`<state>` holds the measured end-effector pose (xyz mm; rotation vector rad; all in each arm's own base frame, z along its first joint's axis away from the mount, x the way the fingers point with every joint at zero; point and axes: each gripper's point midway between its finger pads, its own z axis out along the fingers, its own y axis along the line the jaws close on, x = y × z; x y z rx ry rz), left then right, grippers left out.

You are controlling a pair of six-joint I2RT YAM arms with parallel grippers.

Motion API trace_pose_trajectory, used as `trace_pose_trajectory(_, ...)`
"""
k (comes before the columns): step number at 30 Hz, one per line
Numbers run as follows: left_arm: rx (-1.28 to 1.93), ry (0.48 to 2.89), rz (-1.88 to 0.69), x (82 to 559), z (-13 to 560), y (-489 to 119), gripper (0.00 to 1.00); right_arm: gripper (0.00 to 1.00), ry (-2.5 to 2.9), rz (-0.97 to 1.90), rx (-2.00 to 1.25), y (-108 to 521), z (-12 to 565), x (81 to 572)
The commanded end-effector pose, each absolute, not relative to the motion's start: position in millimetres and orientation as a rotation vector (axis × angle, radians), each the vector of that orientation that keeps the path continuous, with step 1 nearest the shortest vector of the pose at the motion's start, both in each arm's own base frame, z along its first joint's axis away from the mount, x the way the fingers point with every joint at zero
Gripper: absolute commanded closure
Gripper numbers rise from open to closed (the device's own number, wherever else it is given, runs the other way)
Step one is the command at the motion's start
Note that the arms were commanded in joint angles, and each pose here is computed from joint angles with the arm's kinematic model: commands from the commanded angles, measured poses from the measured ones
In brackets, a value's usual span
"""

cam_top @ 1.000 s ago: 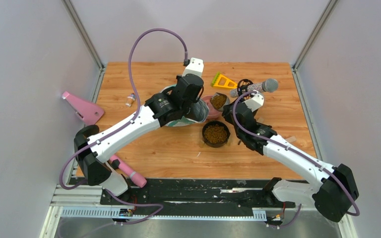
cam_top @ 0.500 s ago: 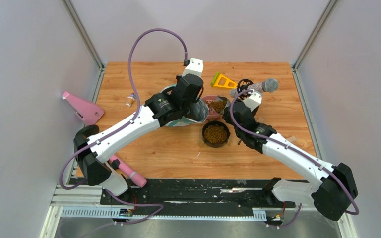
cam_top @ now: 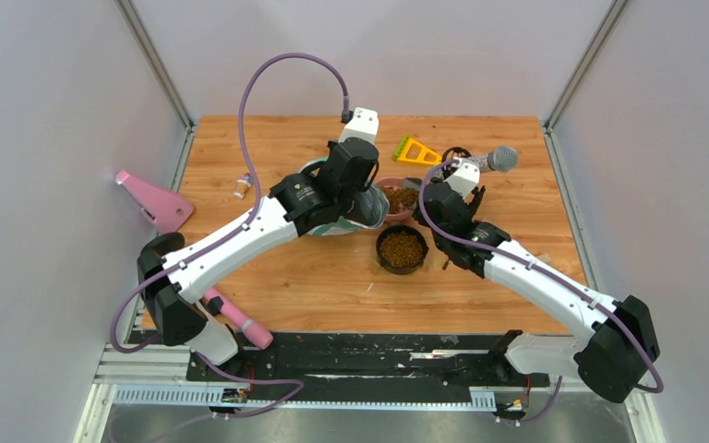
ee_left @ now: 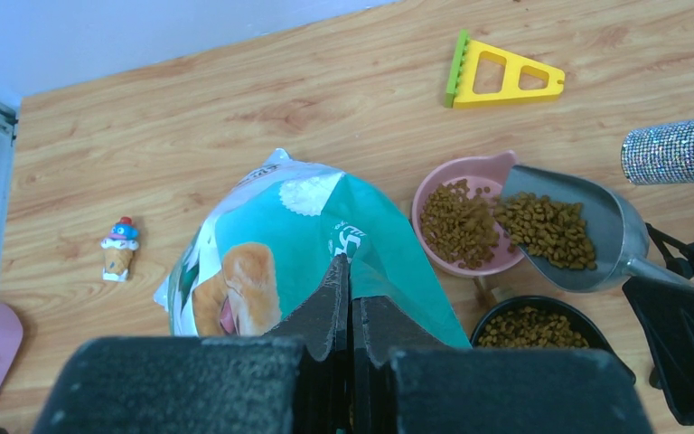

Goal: Serve the pet food
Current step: Pour the pet food into the pet food bowl.

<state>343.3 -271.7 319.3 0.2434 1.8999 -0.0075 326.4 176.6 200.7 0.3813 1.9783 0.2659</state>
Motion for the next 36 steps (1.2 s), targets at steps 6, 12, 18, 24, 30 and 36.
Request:
trace_pose_trajectory(6, 0.087, 1.773, -0.075, 342.0, 376.1, -252.3, 1.0, 1.0, 1.923, 0.209, 0.249, 179.9, 237.2, 341.4)
trace_pose_trajectory(12, 0.086, 1.772, -0.075, 342.2, 376.8, -252.0, 1.0, 1.0, 1.945, 0.151, 0.18, 179.4, 236.0, 344.2)
trace_pose_trajectory(18, 0.087, 1.773, -0.069, 341.8, 376.2, -251.1, 1.0, 1.0, 1.971, 0.109, 0.074, 184.0, 235.0, 346.8)
trace_pose_trajectory(24, 0.087, 1.775, -0.066, 342.1, 375.6, -250.7, 1.0, 1.0, 1.979, 0.121, -0.04, 193.1, 238.5, 346.9)
trace_pose_trajectory(30, 0.09, 1.773, -0.066, 340.5, 376.5, -249.1, 1.0, 1.0, 1.954, 0.057, -0.06, 183.2, 247.1, 347.7)
trace_pose_trajectory(36, 0.098, 1.776, -0.06, 341.8, 374.8, -250.6, 1.0, 1.0, 1.951, 0.147, -0.03, 185.9, 263.4, 337.4)
